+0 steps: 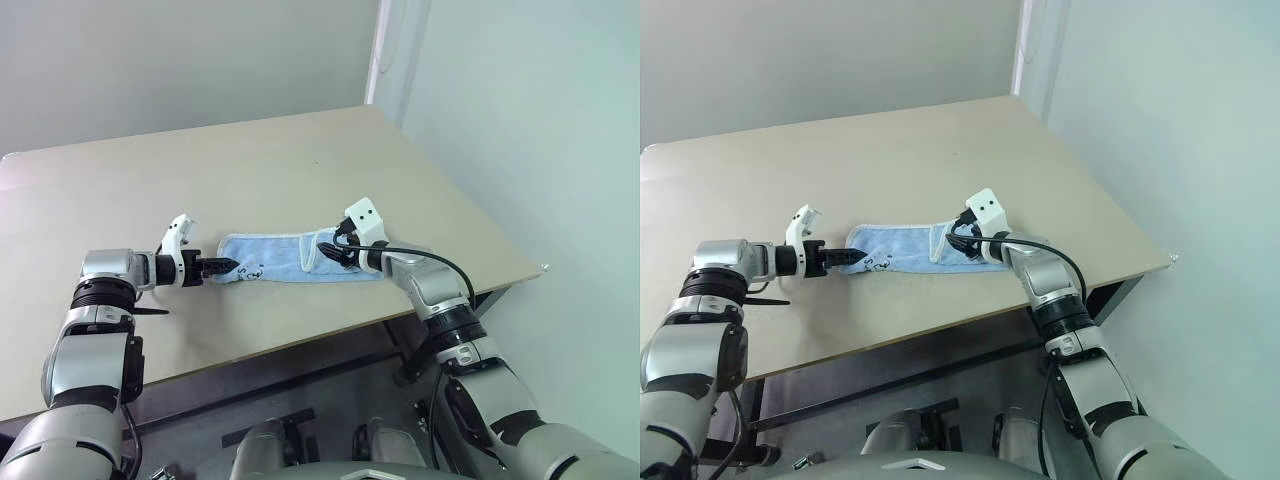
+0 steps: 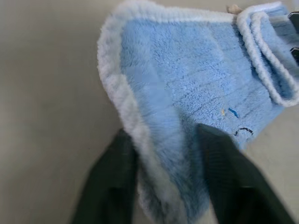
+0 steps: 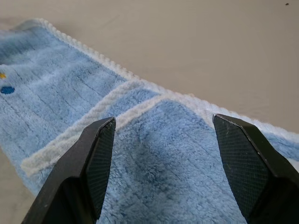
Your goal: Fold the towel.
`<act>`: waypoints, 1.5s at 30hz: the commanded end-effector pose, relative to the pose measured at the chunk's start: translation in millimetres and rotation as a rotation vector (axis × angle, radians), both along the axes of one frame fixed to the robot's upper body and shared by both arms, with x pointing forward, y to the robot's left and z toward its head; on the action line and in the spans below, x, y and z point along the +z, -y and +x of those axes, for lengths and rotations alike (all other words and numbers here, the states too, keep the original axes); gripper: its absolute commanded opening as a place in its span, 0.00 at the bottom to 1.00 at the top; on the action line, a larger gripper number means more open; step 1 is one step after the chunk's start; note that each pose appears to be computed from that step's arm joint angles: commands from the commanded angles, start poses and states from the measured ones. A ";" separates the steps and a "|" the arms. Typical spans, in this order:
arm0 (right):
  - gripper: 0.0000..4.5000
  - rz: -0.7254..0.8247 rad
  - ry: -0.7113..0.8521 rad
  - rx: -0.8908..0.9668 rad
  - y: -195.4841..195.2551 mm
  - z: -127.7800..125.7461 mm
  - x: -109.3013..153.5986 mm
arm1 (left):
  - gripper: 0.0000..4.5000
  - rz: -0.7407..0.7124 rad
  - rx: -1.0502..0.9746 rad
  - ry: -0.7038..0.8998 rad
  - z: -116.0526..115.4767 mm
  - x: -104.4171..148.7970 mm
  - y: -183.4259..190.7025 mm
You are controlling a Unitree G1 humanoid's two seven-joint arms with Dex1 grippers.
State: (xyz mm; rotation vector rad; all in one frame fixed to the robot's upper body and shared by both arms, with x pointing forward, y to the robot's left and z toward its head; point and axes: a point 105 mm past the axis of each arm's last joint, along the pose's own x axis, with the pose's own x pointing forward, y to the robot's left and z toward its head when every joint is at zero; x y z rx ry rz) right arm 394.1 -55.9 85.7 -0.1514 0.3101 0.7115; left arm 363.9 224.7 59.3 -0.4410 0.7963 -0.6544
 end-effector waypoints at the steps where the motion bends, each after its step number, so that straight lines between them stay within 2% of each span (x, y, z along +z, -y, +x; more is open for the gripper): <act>1: 0.77 0.032 0.082 0.020 0.2 -0.7 25.6 | 0.11 -0.066 -0.008 0.009 1.7 9.4 4.1; 2: 0.77 0.033 0.085 0.022 1.0 -1.7 26.8 | 0.03 -0.068 -0.010 0.012 1.3 10.8 2.7; 3: 0.77 0.028 0.089 0.024 2.4 -2.9 27.3 | 0.00 -0.076 -0.025 0.023 0.2 14.0 2.1; 5: 0.77 0.020 0.095 0.024 6.0 -4.7 28.4 | 0.00 -0.095 -0.051 0.045 -2.0 21.7 0.2; 9: 0.77 0.046 0.103 0.015 25.6 -14.2 35.8 | 0.00 -0.078 0.013 0.079 -4.4 42.2 -29.9; 14: 0.77 0.131 0.123 0.111 35.5 -41.5 53.8 | 0.00 -0.050 0.022 0.110 -14.0 68.6 -55.2; 16: 0.77 0.129 0.143 0.157 41.9 -53.9 61.1 | 0.00 -0.025 -0.062 0.141 -24.8 82.6 -56.4; 20: 0.77 0.099 0.156 0.199 50.9 -64.7 69.6 | 0.00 -0.030 -0.222 0.188 -33.9 98.8 -29.7; 25: 0.77 0.036 0.126 0.201 57.0 -65.2 61.3 | 0.00 -0.079 -0.270 0.246 -19.0 106.9 8.6; 35: 0.77 -0.004 0.158 0.107 69.3 -60.4 63.3 | 0.00 -0.202 -0.331 0.224 8.7 84.6 97.7; 42: 0.77 -0.024 0.152 0.061 79.0 -69.6 60.0 | 0.00 -0.205 -0.344 0.215 20.7 69.6 145.6; 43: 0.77 -0.025 0.152 0.053 79.7 -70.7 59.5 | 0.12 -0.208 -0.362 0.214 19.7 69.1 152.9; 45: 0.77 -0.021 0.151 0.040 80.1 -72.6 59.0 | 0.22 -0.209 -0.363 0.208 20.8 67.2 160.8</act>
